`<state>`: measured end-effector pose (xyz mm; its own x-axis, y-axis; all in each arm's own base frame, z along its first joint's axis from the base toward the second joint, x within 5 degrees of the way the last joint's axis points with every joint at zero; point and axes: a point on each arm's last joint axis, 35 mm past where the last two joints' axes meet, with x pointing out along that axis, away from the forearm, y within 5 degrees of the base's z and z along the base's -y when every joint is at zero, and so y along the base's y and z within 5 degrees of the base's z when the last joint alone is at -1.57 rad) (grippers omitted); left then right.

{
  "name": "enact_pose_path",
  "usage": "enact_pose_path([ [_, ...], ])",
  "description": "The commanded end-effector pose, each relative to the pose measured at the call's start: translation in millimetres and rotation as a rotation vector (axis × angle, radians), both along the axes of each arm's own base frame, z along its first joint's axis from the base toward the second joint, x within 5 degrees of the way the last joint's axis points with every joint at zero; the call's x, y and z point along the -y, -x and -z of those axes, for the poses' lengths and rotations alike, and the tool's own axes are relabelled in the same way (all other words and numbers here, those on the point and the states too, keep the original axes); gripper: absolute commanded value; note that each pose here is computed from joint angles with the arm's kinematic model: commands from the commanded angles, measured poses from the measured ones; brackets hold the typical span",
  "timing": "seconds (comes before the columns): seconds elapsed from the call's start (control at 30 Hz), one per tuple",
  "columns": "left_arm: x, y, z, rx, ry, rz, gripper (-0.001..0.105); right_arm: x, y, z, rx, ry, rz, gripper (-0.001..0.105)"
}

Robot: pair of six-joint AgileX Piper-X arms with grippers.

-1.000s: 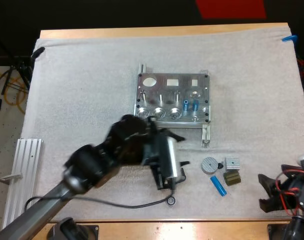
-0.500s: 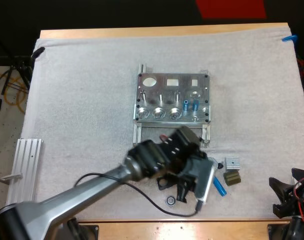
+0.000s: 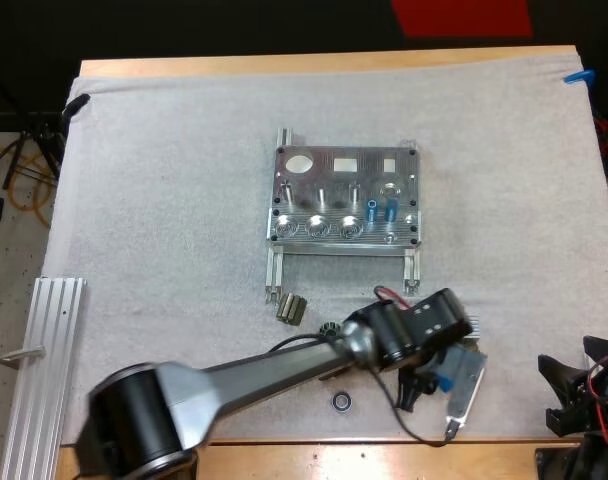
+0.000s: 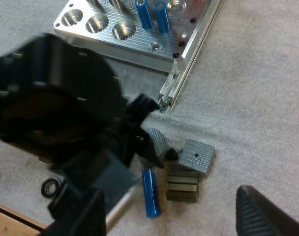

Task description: Load cells from left to right

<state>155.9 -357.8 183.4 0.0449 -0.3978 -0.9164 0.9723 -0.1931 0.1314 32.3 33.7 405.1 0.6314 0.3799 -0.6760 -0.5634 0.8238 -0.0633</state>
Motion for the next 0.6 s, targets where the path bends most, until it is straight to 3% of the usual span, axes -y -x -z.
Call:
enact_pose_path([
  [0.0, 4, -3, 3, 0.022, -0.035, -0.015, 0.053, 1, 0, 0, 0.002, 0.009, -0.012, 0.056],
  [0.5, 6, -4, 56, -0.046, -0.196, -0.023, 0.053, 0, 1, 0, -0.005, 0.003, -0.013, 0.056],
  [0.57, 6, -4, 57, -0.048, -0.199, -0.031, 0.044, 0, 1, 0, -0.005, 0.003, -0.013, 0.056],
])
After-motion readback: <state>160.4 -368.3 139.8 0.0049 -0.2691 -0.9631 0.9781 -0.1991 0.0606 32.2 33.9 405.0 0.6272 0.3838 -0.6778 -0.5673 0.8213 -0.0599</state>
